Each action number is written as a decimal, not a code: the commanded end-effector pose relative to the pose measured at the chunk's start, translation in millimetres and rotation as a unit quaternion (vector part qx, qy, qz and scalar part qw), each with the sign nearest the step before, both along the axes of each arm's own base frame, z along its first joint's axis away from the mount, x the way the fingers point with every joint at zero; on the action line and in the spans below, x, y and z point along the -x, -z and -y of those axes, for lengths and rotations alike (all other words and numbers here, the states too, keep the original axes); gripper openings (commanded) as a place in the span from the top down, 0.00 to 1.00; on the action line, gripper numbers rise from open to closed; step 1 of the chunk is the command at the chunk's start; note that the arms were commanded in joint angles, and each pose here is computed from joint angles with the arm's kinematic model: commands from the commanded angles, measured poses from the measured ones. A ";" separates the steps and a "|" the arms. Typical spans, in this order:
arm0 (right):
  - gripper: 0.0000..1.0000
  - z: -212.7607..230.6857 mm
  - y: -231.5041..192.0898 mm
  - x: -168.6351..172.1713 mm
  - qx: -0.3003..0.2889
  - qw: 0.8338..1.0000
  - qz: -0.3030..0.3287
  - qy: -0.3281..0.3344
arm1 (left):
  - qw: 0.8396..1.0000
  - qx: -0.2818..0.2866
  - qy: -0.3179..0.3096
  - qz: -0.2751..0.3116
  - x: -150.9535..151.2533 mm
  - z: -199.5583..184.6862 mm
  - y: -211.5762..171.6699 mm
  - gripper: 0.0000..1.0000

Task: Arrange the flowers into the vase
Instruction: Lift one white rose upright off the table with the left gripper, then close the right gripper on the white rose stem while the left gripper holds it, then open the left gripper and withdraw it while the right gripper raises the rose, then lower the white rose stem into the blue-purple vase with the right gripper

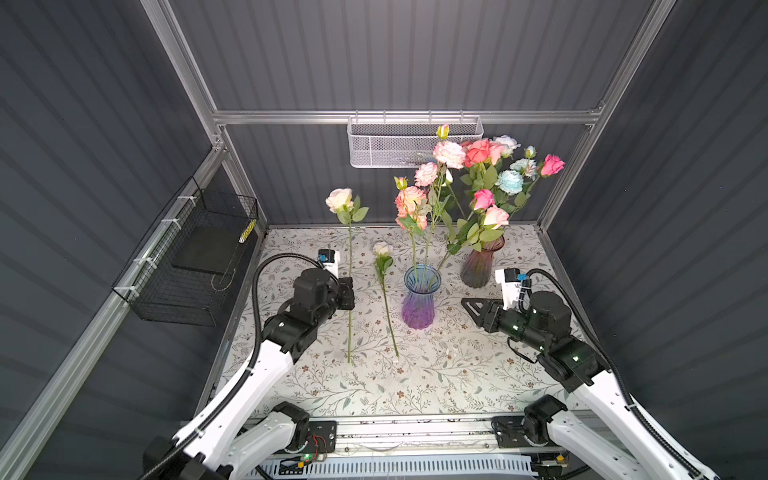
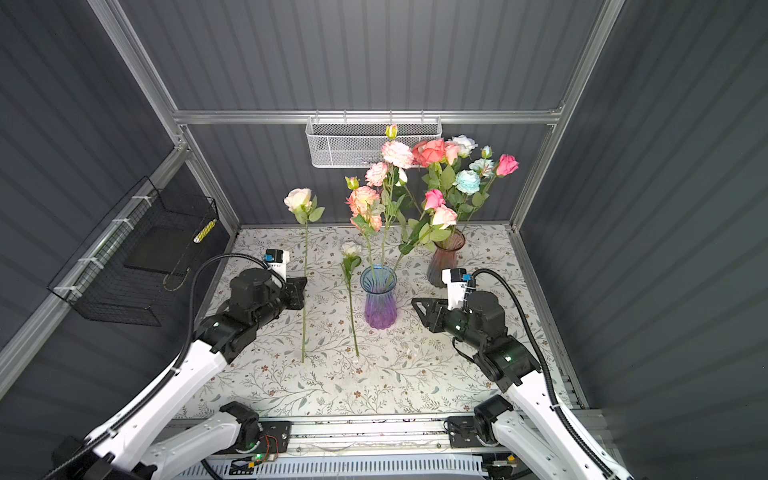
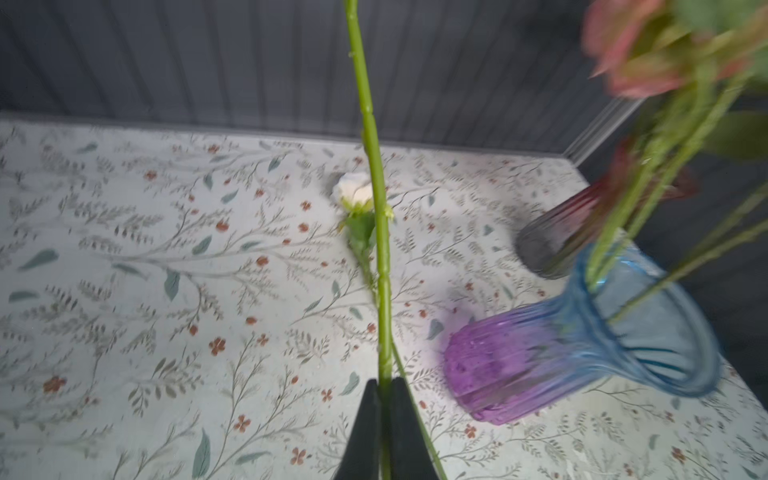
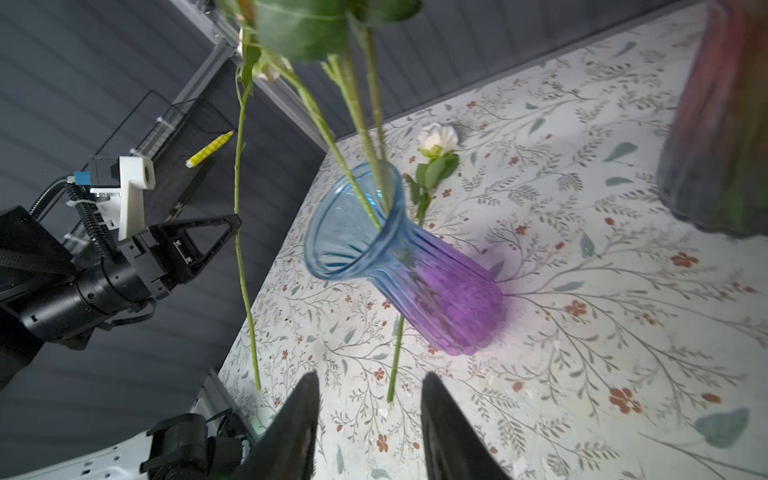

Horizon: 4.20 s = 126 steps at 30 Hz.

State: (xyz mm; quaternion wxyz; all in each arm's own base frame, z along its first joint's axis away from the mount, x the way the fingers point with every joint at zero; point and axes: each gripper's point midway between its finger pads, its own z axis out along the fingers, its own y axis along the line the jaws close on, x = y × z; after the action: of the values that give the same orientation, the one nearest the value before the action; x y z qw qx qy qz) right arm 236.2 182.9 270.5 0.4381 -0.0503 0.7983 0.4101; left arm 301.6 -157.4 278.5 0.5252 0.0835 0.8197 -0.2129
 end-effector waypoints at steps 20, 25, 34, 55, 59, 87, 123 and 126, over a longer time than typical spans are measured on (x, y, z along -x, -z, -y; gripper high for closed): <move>0.38 -117.4 -175.8 -10.6 -0.016 0.977 0.172 -0.128 | 0.933 0.087 0.284 0.203 96.2 95.4 -146.6 1.00; 0.41 -136.7 -185.8 -19.6 -0.039 0.974 0.170 -0.145 | 0.933 0.087 0.287 0.201 94.5 98.3 -142.1 1.00; 0.54 -154.8 -192.0 -18.6 -0.068 0.968 0.161 -0.179 | 0.942 0.071 0.255 0.205 82.3 93.3 -139.1 1.00; 0.55 -167.7 -193.3 -25.7 -0.051 0.969 0.160 -0.181 | 0.955 0.075 0.218 0.185 66.4 91.3 -139.6 1.00; 0.65 -173.6 -190.6 -32.7 -0.050 0.970 0.155 -0.178 | 0.955 0.070 0.218 0.189 70.6 87.1 -141.6 1.00; 0.95 -98.5 -252.1 -52.8 0.095 0.947 0.306 0.020 | 0.976 0.080 0.024 0.201 87.6 -14.4 -106.3 0.08; 0.80 -85.8 -85.5 -97.9 0.208 0.966 0.145 0.049 | 0.986 0.076 0.036 0.144 85.9 -6.0 -69.7 0.08; 0.74 -85.8 -81.7 -96.7 0.213 0.966 0.139 0.047 | 0.986 0.077 0.038 0.144 86.1 -5.3 -70.4 0.09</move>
State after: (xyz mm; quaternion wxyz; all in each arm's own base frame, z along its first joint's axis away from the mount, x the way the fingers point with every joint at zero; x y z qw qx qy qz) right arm 333.5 269.3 354.0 0.5446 -0.1647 0.7984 0.1971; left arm 217.1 -150.8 349.0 0.6353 0.1049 0.7147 -0.2732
